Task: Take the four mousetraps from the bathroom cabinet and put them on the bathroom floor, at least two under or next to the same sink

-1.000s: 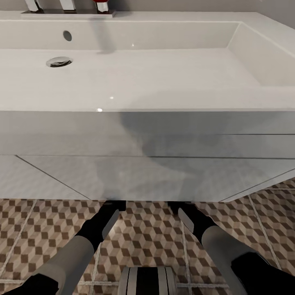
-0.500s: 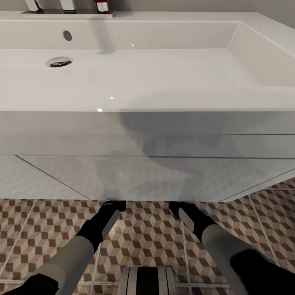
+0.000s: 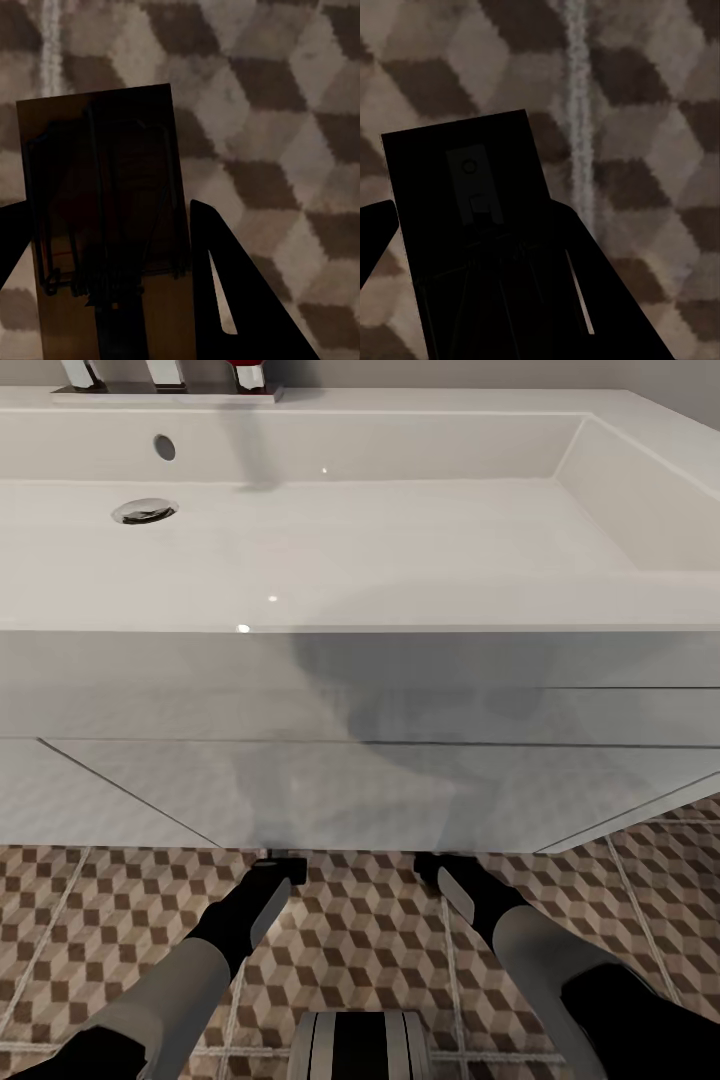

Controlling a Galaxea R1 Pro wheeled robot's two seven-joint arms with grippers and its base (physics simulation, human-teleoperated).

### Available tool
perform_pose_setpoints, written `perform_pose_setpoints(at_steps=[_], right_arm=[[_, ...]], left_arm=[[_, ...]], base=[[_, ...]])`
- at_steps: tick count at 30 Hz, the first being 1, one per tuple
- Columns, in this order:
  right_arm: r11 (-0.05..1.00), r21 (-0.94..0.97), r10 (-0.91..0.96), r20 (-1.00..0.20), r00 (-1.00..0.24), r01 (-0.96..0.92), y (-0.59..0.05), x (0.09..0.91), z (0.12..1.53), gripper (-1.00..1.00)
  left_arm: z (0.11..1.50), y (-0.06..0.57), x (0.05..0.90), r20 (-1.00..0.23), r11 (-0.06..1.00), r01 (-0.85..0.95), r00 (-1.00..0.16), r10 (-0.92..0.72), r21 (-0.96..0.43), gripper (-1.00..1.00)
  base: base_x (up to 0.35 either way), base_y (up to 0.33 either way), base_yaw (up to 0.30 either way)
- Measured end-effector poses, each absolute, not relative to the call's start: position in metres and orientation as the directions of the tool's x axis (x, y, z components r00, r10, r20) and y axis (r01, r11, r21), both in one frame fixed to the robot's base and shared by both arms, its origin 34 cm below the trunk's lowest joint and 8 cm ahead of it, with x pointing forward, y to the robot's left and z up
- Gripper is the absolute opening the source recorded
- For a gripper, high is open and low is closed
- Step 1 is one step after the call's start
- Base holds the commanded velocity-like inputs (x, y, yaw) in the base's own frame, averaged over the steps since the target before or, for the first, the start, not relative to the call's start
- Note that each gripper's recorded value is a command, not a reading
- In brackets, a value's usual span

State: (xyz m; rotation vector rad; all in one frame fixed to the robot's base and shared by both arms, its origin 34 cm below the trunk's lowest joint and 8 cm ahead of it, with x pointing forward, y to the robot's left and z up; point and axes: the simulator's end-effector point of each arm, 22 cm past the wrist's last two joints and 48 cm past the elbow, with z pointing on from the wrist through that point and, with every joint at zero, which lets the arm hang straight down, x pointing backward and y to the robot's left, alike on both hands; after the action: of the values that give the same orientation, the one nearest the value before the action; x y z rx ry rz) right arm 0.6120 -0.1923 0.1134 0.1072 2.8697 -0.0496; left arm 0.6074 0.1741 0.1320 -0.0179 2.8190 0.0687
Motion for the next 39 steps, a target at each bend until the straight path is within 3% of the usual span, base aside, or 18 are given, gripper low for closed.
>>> perform_pose_setpoints(at_steps=[39], right_arm=[[0.994, 0.017, 0.11, -0.258, -0.96, 0.109, -0.187, 0.61, 0.112, -1.0]], left_arm=[[0.137, 0.179, 0.626, -0.328, 0.998, -0.017, -0.945, 0.003, 0.057, -1.0]], base=[[0.0, 0.0, 0.0]])
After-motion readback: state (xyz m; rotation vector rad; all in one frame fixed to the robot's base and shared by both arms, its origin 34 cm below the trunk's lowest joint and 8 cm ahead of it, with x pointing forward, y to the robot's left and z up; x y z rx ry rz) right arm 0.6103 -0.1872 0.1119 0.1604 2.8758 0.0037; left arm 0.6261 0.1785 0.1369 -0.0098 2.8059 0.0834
